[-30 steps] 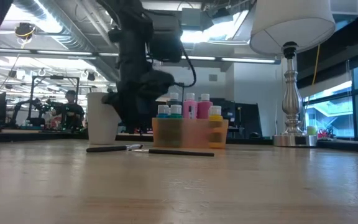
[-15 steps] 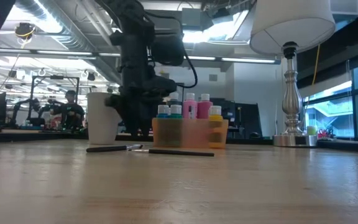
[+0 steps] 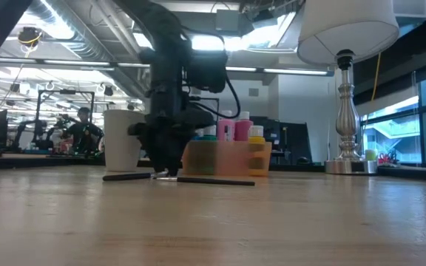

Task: Pick & Place Paint Supplies
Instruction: Put the black paint brush into the white cup

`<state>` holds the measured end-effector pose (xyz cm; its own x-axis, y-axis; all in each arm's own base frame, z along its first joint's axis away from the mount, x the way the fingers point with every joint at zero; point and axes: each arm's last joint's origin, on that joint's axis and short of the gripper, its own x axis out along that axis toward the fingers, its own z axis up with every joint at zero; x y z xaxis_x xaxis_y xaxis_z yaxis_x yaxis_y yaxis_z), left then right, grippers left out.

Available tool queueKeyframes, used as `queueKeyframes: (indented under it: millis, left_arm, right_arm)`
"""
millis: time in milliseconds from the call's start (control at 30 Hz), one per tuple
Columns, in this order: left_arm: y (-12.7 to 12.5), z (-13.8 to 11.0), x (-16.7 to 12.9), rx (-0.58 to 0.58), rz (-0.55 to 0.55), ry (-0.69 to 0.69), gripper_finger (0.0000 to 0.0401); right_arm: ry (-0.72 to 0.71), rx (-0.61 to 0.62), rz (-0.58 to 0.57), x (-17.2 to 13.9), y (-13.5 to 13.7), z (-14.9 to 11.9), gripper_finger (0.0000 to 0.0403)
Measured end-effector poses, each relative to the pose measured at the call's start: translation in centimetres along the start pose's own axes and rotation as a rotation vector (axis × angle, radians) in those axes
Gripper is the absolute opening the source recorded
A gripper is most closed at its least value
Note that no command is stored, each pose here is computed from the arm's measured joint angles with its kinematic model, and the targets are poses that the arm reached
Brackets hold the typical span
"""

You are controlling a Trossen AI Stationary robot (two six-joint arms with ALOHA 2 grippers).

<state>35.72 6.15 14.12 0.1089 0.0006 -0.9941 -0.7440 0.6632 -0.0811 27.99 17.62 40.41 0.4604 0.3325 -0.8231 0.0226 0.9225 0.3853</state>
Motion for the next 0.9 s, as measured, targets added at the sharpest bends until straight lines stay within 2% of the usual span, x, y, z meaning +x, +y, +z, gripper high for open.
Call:
queueKeyframes:
  millis: [333, 667, 900]
  left_arm:
    - [-0.03, 0.55, 0.36, 0.026, 0.053, 0.007, 0.016]
    - [0.12, 0.63, 0.46, 0.074, 0.09, -0.014, 0.0105]
    - [0.12, 0.75, 0.59, 0.076, 0.098, -0.029, 0.0088]
  right_arm:
    - [-0.001, 0.0, 0.0, 0.0, 0.0, 0.01, 0.0295]
    - [-0.001, 0.0, 0.0, 0.0, 0.0, 0.01, 0.0295]
    - [-0.001, 0.0, 0.0, 0.0, 0.0, 0.01, 0.0295]
